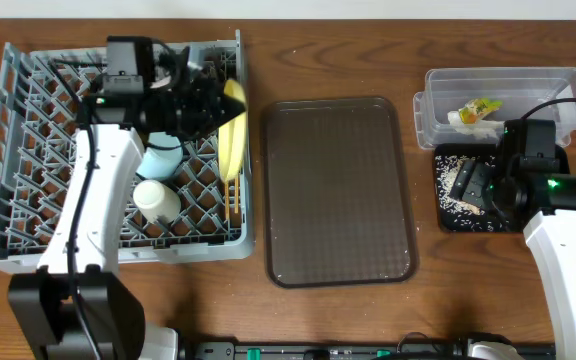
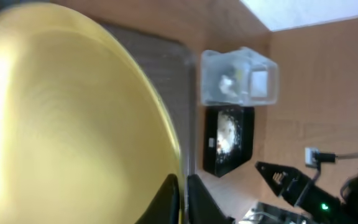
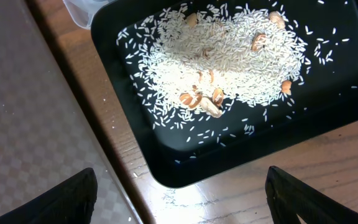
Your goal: Sort waste into correct bins and load items into the dishwasher rack
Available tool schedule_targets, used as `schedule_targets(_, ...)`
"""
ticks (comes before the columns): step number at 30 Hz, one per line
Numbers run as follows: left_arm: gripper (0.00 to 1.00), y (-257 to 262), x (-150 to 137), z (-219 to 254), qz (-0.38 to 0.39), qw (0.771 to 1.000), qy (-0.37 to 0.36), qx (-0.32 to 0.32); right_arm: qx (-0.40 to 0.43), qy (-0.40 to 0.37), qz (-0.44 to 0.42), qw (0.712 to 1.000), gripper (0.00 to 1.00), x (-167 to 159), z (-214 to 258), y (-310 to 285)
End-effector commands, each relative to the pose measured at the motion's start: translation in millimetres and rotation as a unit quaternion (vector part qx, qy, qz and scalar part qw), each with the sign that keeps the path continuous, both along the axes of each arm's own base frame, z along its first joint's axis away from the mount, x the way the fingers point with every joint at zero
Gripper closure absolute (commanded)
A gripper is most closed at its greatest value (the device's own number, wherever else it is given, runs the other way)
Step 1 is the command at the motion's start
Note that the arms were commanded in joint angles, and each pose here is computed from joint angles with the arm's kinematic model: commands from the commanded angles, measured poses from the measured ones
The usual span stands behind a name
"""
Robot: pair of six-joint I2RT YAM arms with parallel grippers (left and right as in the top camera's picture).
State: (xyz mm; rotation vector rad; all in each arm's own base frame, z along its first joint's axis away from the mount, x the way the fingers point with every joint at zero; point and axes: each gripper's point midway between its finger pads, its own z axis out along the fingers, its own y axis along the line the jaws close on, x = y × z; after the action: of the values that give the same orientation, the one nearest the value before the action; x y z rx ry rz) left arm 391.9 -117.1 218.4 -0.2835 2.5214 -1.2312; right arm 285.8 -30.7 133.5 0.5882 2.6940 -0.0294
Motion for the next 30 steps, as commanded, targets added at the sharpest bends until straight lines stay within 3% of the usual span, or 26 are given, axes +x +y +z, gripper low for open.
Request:
schedule_targets(1,0.71,20.9,-3.2,-24.4,0.02,0.999,0.032,0.038,-0.001,-0.01,0.004,1.0,0.14,1.3,6.0,-0.8)
schedule_targets(2,0.53,26.0,-5.5,-29.1,0.023,0.998,0.038,0.053,-0.001,-0.011,0.004,1.0,0.12,2.0,6.2,-0.8)
schedule_targets(3,0.44,29.8,-8.1,-32.9,0.022,0.997,0.041,0.067,0.0,-0.014,0.005,1.0,0.11,2.9,6.6,-0.4)
schedule_targets(6,0.3,38.4,-13.0,-36.2,0.023,0.995,0.043,0.093,0.017,-0.027,0.029,0.999,0.1,9.5,8.8,8.5)
schedule_targets(13,0.26,76.2,-21.1,-13.7,0.085,0.975,0.0,0.207,0.092,-0.107,0.174,0.975,0.1,38.0,29.2,54.3)
schedule_targets(20,0.25,115.5,-42.9,20.6,0.155,0.938,-0.039,0.308,0.074,-0.184,0.27,0.942,0.18,65.2,50.9,80.9)
schedule_targets(25,0.26,133.0,-80.2,-2.0,0.152,0.918,0.048,0.364,0.082,-0.137,0.29,0.944,0.23,57.2,27.8,93.9)
schedule_targets(28,0.25,137.5,-105.1,-14.9,0.137,0.908,0.101,0.384,0.081,-0.074,0.249,0.962,0.37,39.0,7.8,83.1)
schedule_targets(30,0.26,136.1,-120.2,-20.3,0.108,0.906,0.119,0.392,0.074,-0.037,0.231,0.969,0.41,25.0,-0.7,75.7)
